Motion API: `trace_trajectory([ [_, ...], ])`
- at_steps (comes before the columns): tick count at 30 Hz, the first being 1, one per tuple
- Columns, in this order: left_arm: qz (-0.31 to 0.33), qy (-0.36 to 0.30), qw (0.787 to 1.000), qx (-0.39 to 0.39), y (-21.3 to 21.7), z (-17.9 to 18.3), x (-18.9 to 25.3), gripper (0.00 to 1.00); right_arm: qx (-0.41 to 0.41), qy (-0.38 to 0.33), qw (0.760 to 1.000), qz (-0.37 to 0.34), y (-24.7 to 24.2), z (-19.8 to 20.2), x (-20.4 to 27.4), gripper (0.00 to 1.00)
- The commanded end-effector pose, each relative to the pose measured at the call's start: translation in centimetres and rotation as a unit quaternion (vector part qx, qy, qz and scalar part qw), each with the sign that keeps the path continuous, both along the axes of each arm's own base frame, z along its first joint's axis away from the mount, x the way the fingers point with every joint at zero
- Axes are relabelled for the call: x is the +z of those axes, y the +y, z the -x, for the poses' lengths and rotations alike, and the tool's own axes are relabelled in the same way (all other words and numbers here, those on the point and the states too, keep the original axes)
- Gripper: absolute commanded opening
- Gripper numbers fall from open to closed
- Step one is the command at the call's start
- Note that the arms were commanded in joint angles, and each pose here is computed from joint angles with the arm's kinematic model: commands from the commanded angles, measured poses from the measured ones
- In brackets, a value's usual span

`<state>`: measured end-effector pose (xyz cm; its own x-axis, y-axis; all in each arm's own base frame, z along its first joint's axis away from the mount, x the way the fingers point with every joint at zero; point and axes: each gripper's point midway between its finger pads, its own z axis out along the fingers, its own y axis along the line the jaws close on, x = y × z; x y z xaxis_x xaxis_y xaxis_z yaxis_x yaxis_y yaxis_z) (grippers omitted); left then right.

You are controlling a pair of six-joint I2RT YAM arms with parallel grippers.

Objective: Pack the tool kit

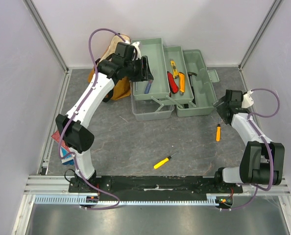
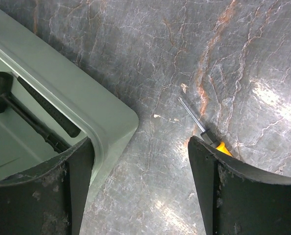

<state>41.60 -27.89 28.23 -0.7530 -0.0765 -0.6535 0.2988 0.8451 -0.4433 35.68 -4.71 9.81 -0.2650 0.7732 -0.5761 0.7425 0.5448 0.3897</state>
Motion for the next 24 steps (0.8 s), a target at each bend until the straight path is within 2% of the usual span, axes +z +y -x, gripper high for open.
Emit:
trace_trajectory([
  [1,0.017,-0.053,0.998,-0.013,0.7,0.6,4.4,0.61,0.014,0.061,0.998,0.02,-1.0,3.3,-1.6,0.81],
  [8,0.013,-0.053,0.998,-0.011,1.1,0.4,4.2,0.61,0.068,-0.035,0.997,0.026,-0.1,-1.0,5.8,0.82],
  [12,0.011,-0.052,0.999,-0.009,1.3,0.4,4.1,0.61,0.073,-0.068,0.994,0.032,-0.1,-1.7,8.7,0.82],
  [15,0.01,-0.054,0.998,-0.007,1.5,0.4,4.3,0.61,0.04,-0.063,0.996,0.041,-1.0,-0.5,9.2,0.8],
  [19,0.01,-0.057,0.998,-0.005,1.6,0.5,4.5,0.61,-0.044,-0.002,0.997,0.067,-3.6,3.3,7.2,0.72],
  [21,0.01,-0.059,0.998,-0.004,1.8,0.6,4.7,0.62,-0.067,0.018,0.995,0.068,-4.2,5.2,6.1,0.64],
  [24,0.011,-0.06,0.998,-0.004,1.9,0.7,4.8,0.62,-0.066,0.042,0.995,0.065,-4.0,6.9,4.2,0.47],
])
